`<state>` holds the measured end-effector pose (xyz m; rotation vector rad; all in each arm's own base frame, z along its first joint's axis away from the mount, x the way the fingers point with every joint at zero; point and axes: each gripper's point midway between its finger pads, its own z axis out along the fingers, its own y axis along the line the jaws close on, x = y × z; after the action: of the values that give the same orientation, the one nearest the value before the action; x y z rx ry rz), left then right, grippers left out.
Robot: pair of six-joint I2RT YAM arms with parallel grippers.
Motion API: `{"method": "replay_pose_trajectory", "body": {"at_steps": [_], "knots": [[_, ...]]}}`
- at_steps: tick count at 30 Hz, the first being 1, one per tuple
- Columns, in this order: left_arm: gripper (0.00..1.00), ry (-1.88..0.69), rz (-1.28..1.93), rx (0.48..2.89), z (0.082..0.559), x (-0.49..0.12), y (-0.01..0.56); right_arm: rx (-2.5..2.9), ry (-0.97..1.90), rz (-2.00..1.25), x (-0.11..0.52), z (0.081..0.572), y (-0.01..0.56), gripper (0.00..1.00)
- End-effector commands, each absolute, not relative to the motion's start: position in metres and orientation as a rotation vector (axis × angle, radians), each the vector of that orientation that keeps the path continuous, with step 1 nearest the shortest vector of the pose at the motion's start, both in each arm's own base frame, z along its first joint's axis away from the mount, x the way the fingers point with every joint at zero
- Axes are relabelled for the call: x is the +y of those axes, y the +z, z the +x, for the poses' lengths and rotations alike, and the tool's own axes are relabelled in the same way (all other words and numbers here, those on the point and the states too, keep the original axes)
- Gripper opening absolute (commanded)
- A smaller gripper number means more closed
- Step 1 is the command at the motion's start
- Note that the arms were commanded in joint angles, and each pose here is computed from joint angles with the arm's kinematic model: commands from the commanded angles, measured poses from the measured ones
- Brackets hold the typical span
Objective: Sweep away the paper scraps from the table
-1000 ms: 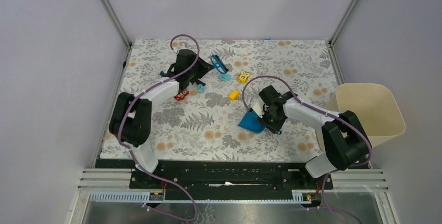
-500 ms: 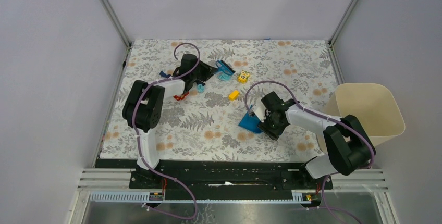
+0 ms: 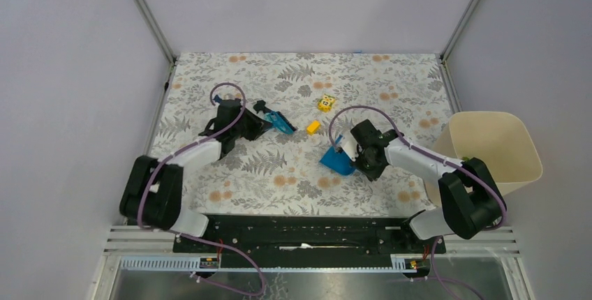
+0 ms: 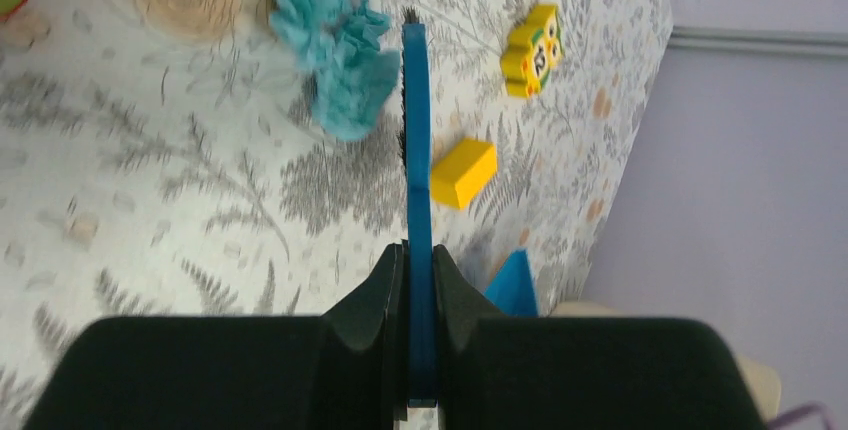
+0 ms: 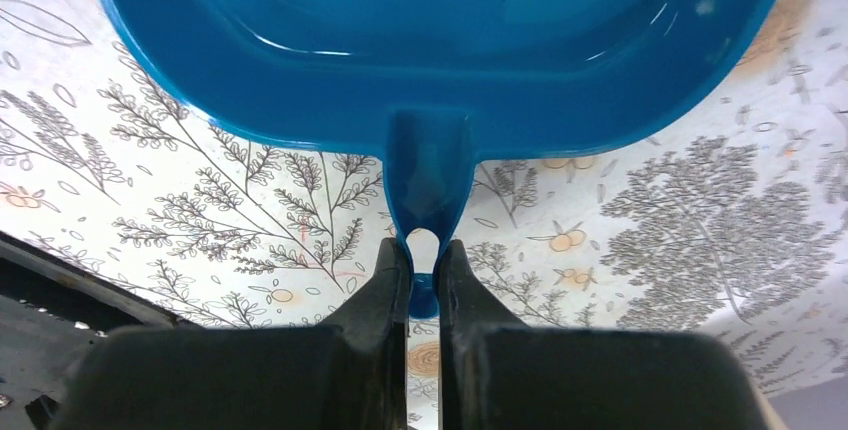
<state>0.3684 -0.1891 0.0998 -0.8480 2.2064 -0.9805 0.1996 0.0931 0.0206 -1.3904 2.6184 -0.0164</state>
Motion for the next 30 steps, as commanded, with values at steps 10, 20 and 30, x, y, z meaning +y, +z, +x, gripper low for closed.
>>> {"method": "replay_pose_trajectory", "body": {"at_steps": [10,20,30], "knots": [[0.00,-0.442,-0.168,2.186,0.384,-0.139,0.235,2.584,-0.064,-1.579,0.096,0.195,0.061,0.00],[0.00,0.381,0.273,2.251,0.472,-0.128,0.225,2.602,-0.014,-1.584,0.108,0.188,0.068,0.00],[0.00,0.775,0.639,2.237,0.509,-0.151,0.164,2.666,-0.084,-1.528,0.101,0.187,0.058,0.00]]}}
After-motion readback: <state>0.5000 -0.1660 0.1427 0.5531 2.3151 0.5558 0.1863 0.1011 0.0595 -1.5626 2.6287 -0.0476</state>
